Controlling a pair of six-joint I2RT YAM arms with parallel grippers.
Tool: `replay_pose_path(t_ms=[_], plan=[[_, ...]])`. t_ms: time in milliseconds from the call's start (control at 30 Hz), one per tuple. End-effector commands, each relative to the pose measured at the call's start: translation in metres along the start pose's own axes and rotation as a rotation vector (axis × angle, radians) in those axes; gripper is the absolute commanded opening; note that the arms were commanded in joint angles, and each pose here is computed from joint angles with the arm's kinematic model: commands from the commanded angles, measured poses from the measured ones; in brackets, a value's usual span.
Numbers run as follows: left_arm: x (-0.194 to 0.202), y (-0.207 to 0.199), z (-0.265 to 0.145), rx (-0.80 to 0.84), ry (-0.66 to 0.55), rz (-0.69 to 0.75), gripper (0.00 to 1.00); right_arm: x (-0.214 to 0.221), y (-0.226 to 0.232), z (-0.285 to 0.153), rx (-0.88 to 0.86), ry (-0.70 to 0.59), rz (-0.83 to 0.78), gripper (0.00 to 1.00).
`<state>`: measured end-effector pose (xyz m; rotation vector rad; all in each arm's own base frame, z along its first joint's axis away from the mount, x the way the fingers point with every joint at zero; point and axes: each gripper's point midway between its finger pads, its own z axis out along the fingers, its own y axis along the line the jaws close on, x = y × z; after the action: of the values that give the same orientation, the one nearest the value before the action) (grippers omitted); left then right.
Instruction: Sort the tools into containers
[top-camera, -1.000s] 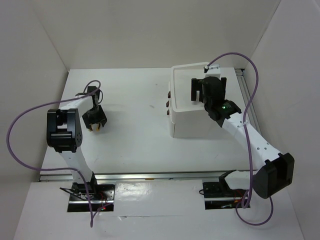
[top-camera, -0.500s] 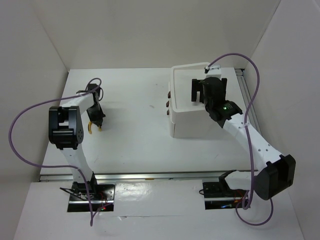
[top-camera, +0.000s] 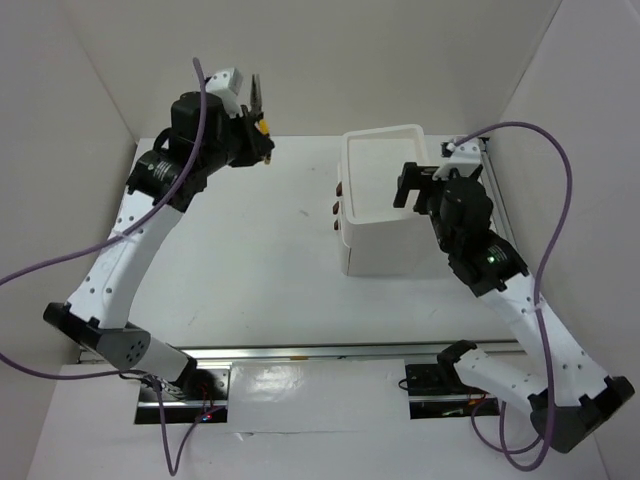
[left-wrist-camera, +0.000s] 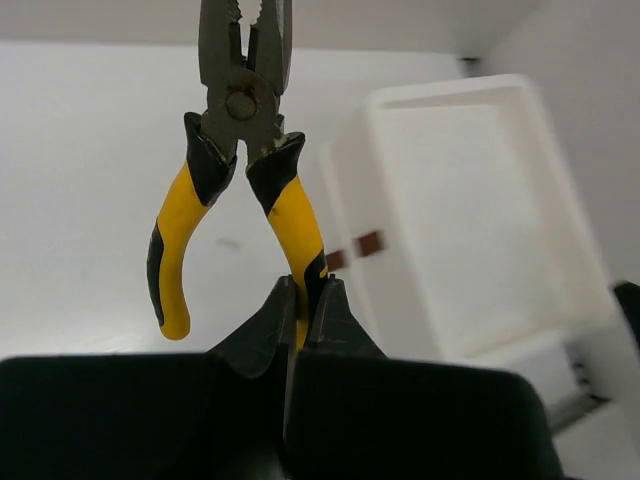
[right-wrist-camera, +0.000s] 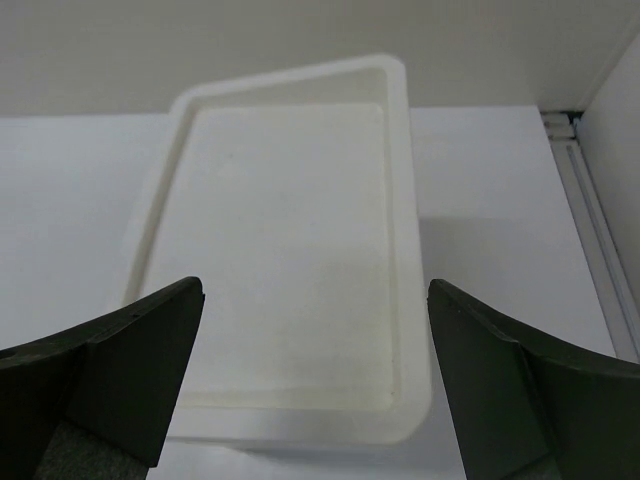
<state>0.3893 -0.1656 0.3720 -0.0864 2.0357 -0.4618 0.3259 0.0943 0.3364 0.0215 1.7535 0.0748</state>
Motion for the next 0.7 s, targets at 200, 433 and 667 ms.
replay_pose_path(t_ms=[200,433,667], plan=[[0.014,-0.155,0.003,0.457,0.052,0.009,0.00,-0.104,-0.071,-0.078,0.261,-0.339,0.240,1.00],[0.052,-0.229,0.037,0.636,0.099,0.038,0.00,-0.106,-0.074,-0.088,0.257,-0.299,0.202,1.00],[0.078,-0.253,0.078,0.647,0.158,0.010,0.04,-0.098,-0.063,-0.084,0.193,-0.247,0.164,1.00]])
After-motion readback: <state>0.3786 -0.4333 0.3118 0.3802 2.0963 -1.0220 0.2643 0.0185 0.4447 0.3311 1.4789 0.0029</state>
